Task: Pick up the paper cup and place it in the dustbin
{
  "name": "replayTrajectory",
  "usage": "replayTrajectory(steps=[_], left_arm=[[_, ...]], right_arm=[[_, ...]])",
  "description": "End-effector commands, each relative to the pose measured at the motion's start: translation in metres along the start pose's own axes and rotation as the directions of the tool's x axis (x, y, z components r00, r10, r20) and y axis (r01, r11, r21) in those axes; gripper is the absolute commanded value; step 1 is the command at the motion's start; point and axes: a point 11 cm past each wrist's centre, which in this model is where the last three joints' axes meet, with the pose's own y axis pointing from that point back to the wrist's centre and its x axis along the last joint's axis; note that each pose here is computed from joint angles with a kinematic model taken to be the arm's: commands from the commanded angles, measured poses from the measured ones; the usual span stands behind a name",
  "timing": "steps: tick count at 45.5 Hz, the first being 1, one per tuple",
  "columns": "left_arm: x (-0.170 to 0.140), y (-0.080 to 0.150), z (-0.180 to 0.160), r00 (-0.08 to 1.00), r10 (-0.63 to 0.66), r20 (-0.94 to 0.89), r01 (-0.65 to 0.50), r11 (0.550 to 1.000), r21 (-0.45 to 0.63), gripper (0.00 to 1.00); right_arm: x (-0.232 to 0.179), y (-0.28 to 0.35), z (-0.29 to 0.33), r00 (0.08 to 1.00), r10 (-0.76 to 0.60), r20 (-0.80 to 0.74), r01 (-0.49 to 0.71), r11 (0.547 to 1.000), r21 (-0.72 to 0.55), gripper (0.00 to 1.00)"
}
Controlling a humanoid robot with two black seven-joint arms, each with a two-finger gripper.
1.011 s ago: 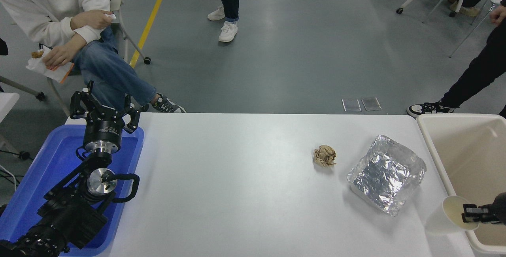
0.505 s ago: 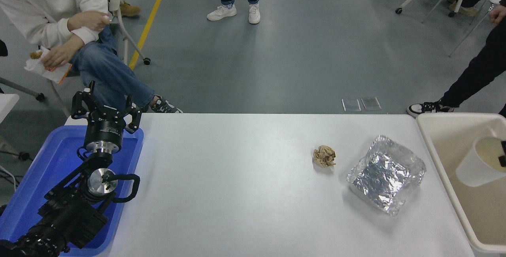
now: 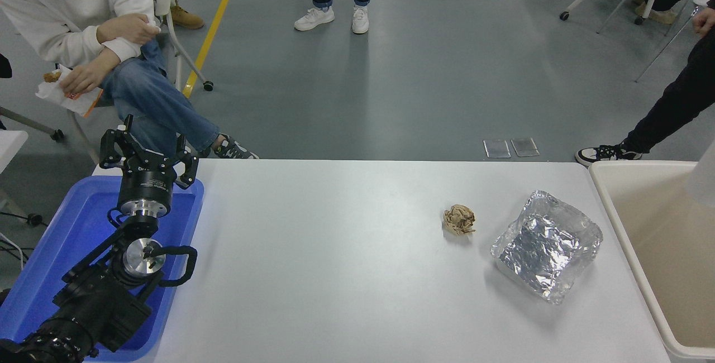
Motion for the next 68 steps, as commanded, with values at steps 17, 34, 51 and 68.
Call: replayTrajectory(steps=[17, 34, 51, 68], left_arm=[[0.000, -0.001, 0.000, 1.000, 0.000, -0.002, 0.000, 1.000, -0.002, 0.99], [0.000, -0.001, 0.000, 1.000, 0.000, -0.002, 0.000, 1.000, -0.002, 0.99], [0.000, -0.001, 0.000, 1.000, 0.000, -0.002, 0.000, 1.000, -0.002, 0.99], [0.000, -0.001, 0.001, 1.000, 0.000, -0.002, 0.000, 1.000, -0.005, 0.99]], right_arm=[[-0.024, -0.062, 0.086, 0.987, -0.007, 0.161, 0.025, 0.994, -0.109, 0.00], [-0.083, -0.190, 0.154, 0.958, 0.077, 0.276, -0.021, 0.979, -0.204, 0.00], [-0.140, -0.301, 0.134, 0.870, 0.270, 0.412, -0.144, 0.939, -0.312, 0.00], [-0.172, -0.339, 0.104, 0.765, 0.332, 0.552, -0.162, 0.928, -0.335, 0.00]])
